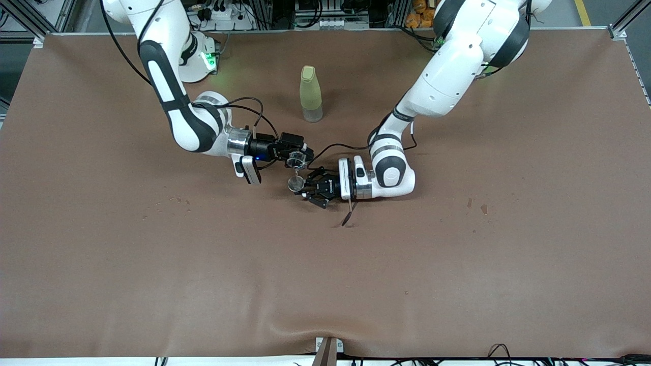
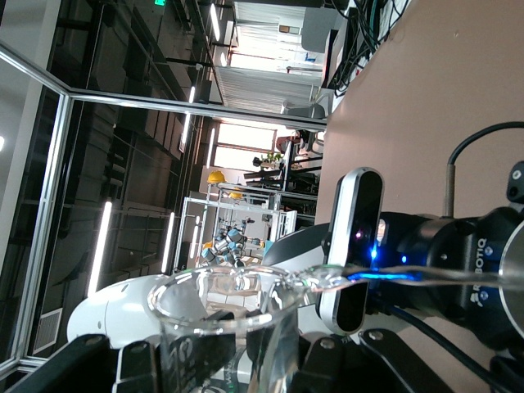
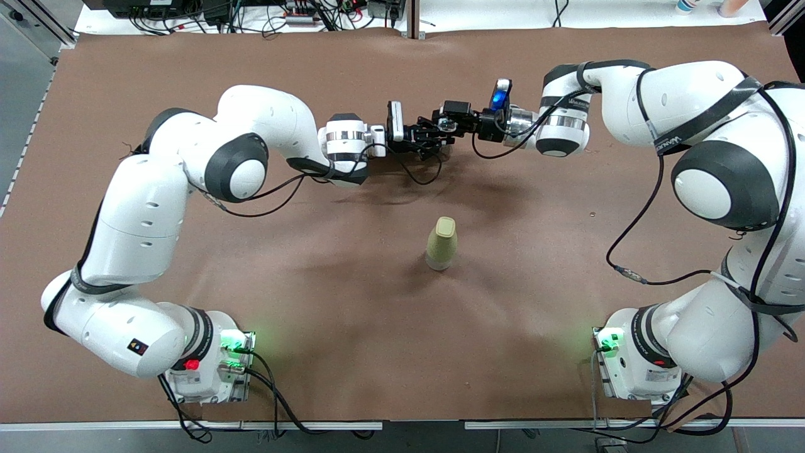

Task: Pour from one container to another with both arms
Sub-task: 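Pour liquid from the beaker into the jigger held by the left gripper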

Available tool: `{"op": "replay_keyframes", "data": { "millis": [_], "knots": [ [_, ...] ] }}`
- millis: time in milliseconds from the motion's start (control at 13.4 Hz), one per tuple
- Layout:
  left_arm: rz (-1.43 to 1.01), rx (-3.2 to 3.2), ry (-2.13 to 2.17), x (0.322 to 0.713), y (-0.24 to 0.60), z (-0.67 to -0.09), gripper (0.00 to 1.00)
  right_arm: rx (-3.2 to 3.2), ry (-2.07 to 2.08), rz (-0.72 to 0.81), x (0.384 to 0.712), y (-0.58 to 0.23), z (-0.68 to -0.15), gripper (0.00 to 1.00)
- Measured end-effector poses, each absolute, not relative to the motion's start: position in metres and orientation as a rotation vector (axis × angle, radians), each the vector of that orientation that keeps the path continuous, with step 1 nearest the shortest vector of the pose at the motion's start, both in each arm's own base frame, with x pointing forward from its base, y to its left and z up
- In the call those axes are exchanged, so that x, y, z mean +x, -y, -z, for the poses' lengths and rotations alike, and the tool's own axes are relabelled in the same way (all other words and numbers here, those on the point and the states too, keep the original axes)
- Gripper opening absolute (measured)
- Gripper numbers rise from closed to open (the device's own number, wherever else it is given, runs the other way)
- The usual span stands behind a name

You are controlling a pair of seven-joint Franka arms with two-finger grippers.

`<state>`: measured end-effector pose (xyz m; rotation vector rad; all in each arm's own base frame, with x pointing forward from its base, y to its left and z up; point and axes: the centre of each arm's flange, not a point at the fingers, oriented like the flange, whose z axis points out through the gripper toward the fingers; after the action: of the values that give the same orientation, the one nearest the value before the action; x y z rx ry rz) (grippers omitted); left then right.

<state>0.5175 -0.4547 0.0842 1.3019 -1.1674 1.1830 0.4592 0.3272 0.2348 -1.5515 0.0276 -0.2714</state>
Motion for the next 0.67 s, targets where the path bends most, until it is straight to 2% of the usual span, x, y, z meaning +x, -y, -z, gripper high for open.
{"op": "replay_keyframes", "data": {
  "millis": [670],
  "knots": [
    [-1.187,1.306,1.163,0.5197,0.4513,-0.0849,0.21,-1.538,-0.128,0.166,0.4594,-0.3280,-0.2366,0.15]
  ]
}}
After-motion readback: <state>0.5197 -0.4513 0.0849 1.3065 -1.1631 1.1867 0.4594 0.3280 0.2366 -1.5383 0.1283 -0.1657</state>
